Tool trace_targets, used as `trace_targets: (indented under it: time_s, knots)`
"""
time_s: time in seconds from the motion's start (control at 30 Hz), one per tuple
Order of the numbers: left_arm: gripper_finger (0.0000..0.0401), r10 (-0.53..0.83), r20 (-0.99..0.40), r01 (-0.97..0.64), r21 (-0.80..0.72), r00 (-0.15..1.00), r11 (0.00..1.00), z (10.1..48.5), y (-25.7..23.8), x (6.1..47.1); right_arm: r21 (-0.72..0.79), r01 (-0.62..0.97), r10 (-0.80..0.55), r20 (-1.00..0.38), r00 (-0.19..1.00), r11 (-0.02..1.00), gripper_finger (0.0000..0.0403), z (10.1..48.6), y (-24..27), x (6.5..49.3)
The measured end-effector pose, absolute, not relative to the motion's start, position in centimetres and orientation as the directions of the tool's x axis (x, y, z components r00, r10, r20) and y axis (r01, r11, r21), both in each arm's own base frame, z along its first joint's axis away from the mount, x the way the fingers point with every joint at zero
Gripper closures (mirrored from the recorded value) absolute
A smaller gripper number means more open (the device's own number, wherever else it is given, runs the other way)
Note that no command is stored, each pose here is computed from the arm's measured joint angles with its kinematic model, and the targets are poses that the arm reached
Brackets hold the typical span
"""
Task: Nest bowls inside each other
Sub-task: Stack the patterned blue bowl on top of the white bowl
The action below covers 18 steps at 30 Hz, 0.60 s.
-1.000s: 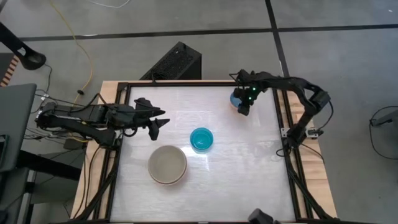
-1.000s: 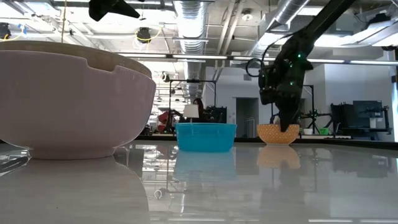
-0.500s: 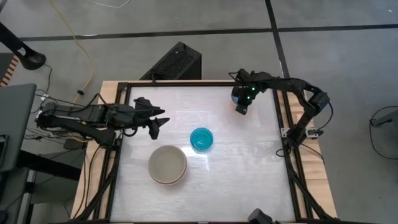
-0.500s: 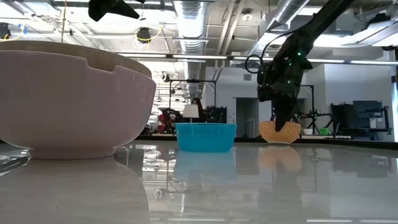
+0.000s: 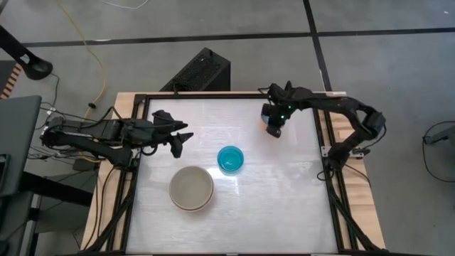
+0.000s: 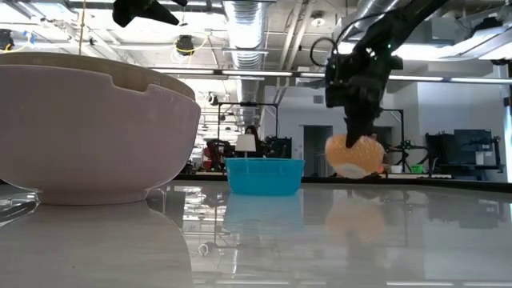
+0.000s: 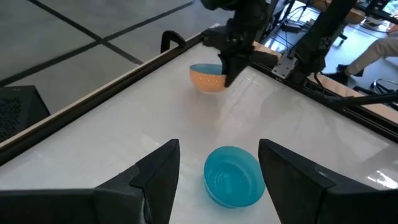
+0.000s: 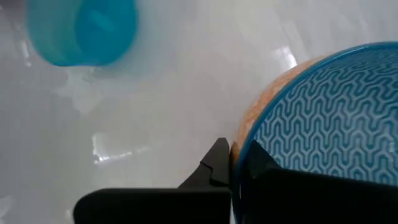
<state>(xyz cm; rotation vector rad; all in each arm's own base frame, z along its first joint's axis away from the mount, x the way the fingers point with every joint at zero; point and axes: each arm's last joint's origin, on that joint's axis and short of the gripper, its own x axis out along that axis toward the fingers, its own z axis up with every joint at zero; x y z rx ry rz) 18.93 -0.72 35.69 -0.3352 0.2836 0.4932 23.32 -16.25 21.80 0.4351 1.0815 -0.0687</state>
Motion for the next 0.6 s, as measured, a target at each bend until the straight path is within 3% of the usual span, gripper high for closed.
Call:
trace_targets:
  time_s: [0.37, 0.6]
  knots:
    - [0.0194, 0.418, -0.342, -0.509, -0.242, 0.841, 0.826, 35.7, -0.7, 18.9, 0.307, 0.155, 0.154, -0.779, 0.608, 0.939, 0.0402, 25.5, -11.4, 25.2]
    - [0.0194, 0.449, -0.334, -0.534, -0.231, 0.829, 0.813, 35.7, -0.6, 18.9, 0.339, 0.075, 0.174, -0.647, 0.743, 0.938, 0.0402, 28.5, -8.0, 26.2]
